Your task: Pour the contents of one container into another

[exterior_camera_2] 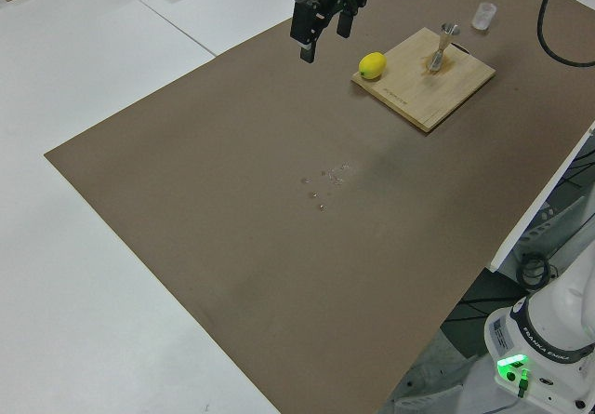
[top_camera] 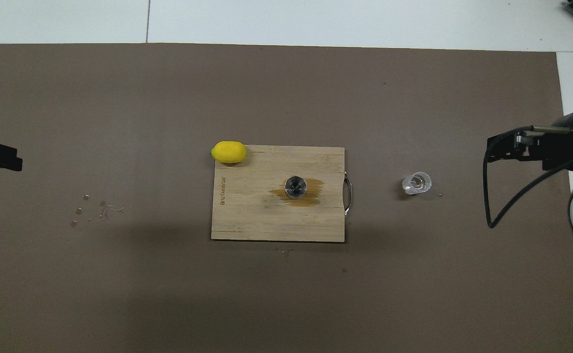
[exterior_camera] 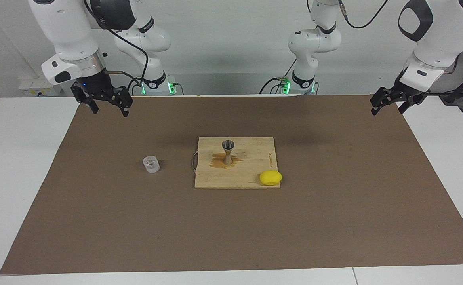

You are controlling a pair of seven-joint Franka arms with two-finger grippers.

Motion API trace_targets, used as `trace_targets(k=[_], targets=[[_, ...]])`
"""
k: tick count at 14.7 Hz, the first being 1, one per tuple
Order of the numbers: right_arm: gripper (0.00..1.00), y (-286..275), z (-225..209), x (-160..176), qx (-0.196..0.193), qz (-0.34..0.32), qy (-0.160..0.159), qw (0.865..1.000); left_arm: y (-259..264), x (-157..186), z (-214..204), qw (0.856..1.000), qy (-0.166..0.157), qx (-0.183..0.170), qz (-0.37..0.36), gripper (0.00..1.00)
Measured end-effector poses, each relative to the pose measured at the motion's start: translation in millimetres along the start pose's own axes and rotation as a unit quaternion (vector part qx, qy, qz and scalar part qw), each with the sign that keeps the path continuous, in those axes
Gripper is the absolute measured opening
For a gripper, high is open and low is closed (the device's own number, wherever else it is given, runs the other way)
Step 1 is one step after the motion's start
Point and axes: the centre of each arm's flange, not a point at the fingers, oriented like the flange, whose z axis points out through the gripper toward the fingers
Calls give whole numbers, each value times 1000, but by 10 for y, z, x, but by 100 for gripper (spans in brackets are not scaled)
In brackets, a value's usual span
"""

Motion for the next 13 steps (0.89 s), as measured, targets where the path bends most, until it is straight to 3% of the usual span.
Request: trace_targets(k=[13], targets=[[100,-50,108,-40,-4,-13,-18,1000,0,0,0,1000,0,0,0,100]])
